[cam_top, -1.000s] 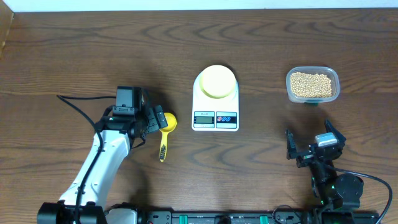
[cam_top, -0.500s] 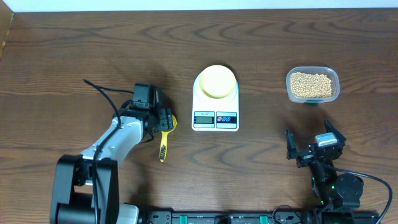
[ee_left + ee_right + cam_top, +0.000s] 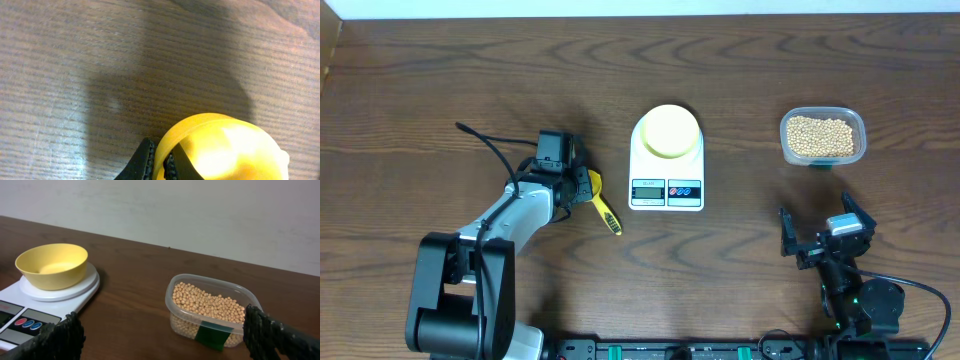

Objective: Scoop item into bowl and weigh 50g on scale
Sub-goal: 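Grasp the scoop bowl with the left gripper and lift it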

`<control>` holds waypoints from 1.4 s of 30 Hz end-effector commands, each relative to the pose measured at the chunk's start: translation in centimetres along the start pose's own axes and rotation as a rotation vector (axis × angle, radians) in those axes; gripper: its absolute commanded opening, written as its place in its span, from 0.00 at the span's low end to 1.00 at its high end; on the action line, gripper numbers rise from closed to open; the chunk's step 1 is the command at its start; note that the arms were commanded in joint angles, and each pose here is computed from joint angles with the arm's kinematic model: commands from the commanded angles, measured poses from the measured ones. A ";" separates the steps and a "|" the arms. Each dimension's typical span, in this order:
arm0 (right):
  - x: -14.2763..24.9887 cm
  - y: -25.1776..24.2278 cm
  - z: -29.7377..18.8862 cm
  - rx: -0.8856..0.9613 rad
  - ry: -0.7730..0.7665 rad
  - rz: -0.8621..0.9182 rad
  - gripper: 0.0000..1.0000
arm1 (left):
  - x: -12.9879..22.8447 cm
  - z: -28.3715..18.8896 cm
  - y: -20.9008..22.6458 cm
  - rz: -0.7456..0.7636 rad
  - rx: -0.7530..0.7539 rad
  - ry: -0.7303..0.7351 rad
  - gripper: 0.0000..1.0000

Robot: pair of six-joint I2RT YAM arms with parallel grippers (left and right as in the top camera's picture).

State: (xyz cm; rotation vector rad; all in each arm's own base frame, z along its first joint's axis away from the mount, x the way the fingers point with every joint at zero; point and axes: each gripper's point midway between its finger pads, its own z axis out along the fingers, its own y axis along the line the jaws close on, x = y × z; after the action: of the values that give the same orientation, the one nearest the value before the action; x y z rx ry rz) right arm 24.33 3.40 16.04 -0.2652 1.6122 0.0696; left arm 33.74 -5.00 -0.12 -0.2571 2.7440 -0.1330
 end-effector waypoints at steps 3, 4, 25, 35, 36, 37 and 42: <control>0.2 0.1 0.0 0.000 0.004 -0.006 0.99 | 1.5 0.4 0.5 -0.217 -0.025 0.048 0.07; 0.2 0.1 0.0 0.000 0.005 -0.006 0.99 | 1.3 0.1 0.5 -0.241 -0.022 0.040 0.07; 0.2 0.1 0.0 -0.001 0.005 -0.006 0.99 | 0.4 -18.9 -0.8 -0.324 0.220 -0.297 0.07; 0.2 0.1 0.0 -0.001 0.005 -0.006 0.99 | 5.0 -17.9 0.6 -0.568 0.149 -0.110 0.07; 0.2 0.1 0.0 -0.001 0.004 -0.006 0.99 | 5.4 -17.9 0.8 -0.600 0.138 -0.091 0.07; 0.2 0.1 0.0 -0.001 0.004 -0.006 0.99 | 5.8 -17.8 0.9 -0.624 0.133 -0.076 0.07; 0.2 0.1 0.0 -0.001 0.005 -0.006 0.99 | 6.9 -17.8 0.0 -0.676 0.170 -0.005 0.08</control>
State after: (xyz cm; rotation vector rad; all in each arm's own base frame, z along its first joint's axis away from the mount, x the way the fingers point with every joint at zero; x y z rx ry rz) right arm 24.34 3.39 16.03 -0.2649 1.6126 0.0693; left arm 21.01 -4.40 13.71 -1.0477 2.5051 -0.4538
